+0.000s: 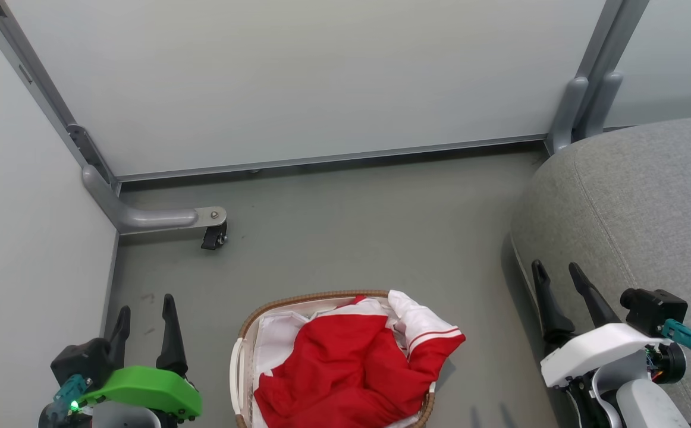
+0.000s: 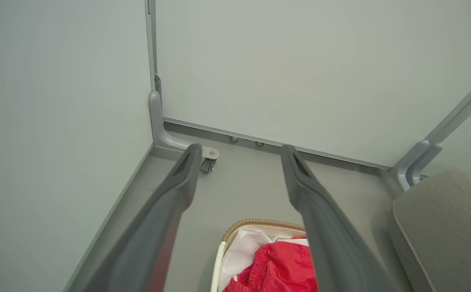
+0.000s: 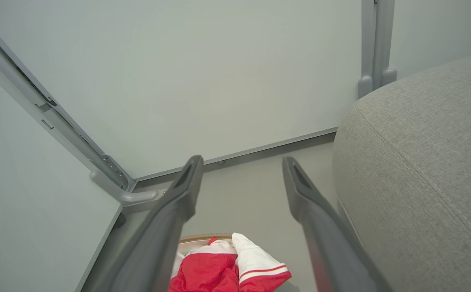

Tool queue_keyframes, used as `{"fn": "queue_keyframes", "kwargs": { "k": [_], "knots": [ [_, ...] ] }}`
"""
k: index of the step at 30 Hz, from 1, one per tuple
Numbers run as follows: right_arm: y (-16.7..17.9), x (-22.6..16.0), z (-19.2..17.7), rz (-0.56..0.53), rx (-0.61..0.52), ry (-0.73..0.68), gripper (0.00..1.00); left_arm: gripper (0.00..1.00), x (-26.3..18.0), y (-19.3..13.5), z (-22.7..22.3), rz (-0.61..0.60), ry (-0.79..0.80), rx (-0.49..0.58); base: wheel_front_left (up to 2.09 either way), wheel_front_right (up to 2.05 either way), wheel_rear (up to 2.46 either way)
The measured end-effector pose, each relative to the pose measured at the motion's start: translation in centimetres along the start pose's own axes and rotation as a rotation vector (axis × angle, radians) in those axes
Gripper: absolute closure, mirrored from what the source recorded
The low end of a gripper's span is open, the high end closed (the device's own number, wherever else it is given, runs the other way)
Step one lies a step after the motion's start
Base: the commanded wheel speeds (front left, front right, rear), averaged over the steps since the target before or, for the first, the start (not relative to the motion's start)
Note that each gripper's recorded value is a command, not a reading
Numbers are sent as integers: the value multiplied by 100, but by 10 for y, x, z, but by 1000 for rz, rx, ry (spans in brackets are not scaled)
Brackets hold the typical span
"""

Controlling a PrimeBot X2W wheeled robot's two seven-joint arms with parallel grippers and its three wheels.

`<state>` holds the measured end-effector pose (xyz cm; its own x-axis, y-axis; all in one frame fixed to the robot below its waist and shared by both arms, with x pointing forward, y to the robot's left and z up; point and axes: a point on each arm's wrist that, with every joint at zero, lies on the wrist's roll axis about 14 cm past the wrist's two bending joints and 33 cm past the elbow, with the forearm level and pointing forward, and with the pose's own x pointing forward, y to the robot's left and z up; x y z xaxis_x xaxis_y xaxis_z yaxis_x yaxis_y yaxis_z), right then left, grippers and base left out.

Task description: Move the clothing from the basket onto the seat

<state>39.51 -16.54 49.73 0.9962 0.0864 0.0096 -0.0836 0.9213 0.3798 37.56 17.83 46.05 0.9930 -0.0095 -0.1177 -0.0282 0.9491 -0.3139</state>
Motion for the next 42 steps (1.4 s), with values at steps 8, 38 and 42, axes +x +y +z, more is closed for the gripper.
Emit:
{"fn": "queue_keyframes", "kwargs": {
  "k": [8,38,42],
  "knots": [
    [2,-1,-2,13,-64,-1,0,0,-3,1,-1,-3,-7,61,0,0,0],
    [4,20,-23,67,-294,38,0,0,14,-18,-48,-120,103,224,0,0,0],
    [2,33,-28,70,-314,43,0,0,36,-28,-59,-163,127,237,0,0,0]
  ]
}}
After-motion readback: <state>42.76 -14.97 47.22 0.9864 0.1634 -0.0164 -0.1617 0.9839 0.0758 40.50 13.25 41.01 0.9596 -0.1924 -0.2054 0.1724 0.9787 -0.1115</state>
